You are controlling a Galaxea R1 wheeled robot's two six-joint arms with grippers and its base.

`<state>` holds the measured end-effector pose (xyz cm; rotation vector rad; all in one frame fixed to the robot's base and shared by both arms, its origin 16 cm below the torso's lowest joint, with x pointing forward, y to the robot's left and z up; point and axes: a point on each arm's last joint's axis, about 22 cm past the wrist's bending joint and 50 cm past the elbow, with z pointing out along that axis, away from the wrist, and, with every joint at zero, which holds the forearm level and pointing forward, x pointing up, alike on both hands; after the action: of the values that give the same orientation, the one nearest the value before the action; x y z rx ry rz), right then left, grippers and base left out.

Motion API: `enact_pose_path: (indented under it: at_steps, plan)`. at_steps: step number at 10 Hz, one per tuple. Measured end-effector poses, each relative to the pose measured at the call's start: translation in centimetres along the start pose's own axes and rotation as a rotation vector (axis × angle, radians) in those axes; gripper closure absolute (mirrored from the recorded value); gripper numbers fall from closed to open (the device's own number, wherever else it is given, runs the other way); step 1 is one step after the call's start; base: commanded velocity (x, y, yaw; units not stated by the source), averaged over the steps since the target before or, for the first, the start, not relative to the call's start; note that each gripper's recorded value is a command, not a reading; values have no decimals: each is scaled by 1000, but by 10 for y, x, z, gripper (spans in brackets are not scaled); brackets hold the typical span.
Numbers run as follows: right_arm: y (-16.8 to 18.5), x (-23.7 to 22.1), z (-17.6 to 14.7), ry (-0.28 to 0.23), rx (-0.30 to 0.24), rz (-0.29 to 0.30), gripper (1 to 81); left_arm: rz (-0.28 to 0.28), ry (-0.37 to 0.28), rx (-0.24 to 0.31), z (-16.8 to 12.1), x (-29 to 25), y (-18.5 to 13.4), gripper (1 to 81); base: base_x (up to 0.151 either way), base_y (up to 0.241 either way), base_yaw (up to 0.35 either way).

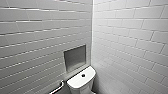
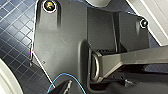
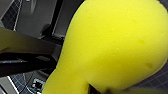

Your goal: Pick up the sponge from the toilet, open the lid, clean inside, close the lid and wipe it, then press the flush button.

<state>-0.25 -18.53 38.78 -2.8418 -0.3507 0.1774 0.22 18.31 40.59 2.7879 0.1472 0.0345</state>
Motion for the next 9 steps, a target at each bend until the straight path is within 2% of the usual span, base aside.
enact_pose_path:
  at_steps: [2,6,7,9]
  plan:
    - [1,7,-1,6,-1,-1,811,1,5,1,0,3,0,10,0,0,0]
    - [20,-6,-5,-16,-16,6,811,-3,-5,-8,0,-1,2,10,0,0,0]
    - [17,-5,-6,-9,5,5,811,-1,-4,-19,-2,-1,3,10,0,0,0]
    - [-11,-6,-7,-1,88,1,811,6,5,-66,-9,3,7,10,0,0,0]
